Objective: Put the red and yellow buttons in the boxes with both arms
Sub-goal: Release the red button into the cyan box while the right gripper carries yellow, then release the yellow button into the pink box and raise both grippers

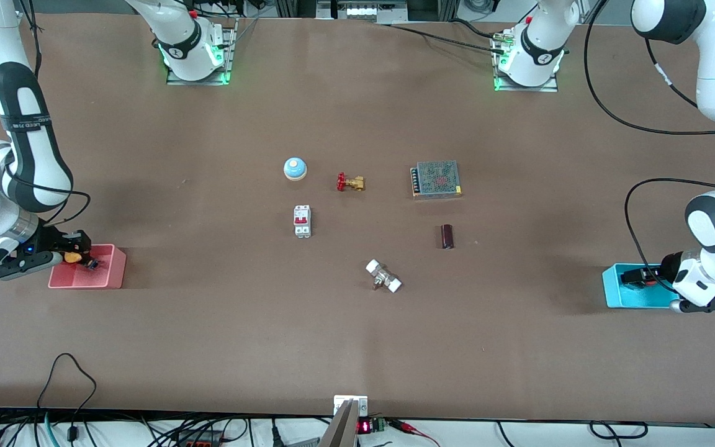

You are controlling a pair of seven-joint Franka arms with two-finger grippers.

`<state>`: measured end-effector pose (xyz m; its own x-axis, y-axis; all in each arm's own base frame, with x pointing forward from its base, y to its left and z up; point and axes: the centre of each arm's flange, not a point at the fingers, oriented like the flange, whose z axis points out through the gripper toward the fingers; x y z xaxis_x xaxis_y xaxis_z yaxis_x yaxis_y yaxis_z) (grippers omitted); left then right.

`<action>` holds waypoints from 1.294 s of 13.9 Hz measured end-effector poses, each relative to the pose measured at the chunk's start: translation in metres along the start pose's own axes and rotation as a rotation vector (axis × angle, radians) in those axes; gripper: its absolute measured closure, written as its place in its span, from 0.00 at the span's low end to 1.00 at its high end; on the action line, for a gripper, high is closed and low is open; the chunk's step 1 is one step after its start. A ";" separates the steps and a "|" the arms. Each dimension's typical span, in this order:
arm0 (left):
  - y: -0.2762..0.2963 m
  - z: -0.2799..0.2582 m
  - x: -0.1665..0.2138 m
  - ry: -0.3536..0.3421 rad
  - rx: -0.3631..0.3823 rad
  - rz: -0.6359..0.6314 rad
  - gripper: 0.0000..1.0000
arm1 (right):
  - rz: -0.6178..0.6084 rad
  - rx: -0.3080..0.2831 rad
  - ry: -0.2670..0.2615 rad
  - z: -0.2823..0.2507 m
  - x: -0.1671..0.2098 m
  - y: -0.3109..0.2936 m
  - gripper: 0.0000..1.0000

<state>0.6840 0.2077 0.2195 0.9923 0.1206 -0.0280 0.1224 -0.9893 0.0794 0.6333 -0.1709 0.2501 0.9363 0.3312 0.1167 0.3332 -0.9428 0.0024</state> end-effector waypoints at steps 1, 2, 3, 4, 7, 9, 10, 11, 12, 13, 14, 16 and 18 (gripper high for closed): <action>0.004 -0.015 0.003 0.016 0.000 0.006 0.00 | 0.000 -0.001 0.001 0.000 0.000 0.000 0.63; 0.011 -0.035 0.003 0.023 -0.004 0.016 0.00 | 0.000 -0.002 0.002 0.001 0.000 0.000 0.63; 0.026 -0.060 0.003 0.028 -0.009 0.035 0.00 | 0.000 -0.004 0.003 0.002 0.000 0.000 0.63; 0.047 -0.089 0.002 0.039 -0.010 0.065 0.00 | 0.000 -0.008 0.006 0.003 0.000 0.001 0.63; 0.112 -0.163 -0.012 0.084 -0.008 0.147 0.00 | 0.000 -0.013 0.007 0.008 0.000 0.001 0.63; 0.133 -0.195 -0.025 0.087 -0.010 0.153 0.00 | 0.001 -0.018 0.011 0.011 0.000 0.002 0.63; 0.139 -0.210 -0.032 0.085 -0.010 0.140 0.00 | 0.001 -0.020 0.012 0.012 0.000 0.002 0.63; 0.144 -0.224 -0.039 0.079 -0.007 0.120 0.00 | 0.001 -0.022 0.014 0.013 0.000 0.002 0.62; 0.149 -0.236 -0.046 0.069 -0.003 0.098 0.00 | 0.002 -0.025 0.016 0.014 0.000 0.003 0.62; 0.154 -0.248 -0.053 0.060 0.000 0.073 0.00 | 0.002 -0.026 0.017 0.016 0.000 0.003 0.62; 0.160 -0.260 -0.060 0.059 -0.001 0.051 0.00 | 0.002 -0.026 0.018 0.016 0.000 0.003 0.59; 0.163 -0.285 -0.074 0.061 -0.005 0.024 0.00 | 0.002 -0.027 0.019 0.016 0.000 0.003 0.54; 0.164 -0.306 -0.089 0.041 -0.011 0.012 0.00 | 0.005 -0.025 0.021 0.016 0.000 0.002 0.38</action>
<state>0.6208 0.0596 0.5398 0.9936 0.1119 0.0143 0.1102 -0.9898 0.0908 0.6363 -0.1724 0.2340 0.9352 0.3263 0.1377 0.3258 -0.9451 0.0269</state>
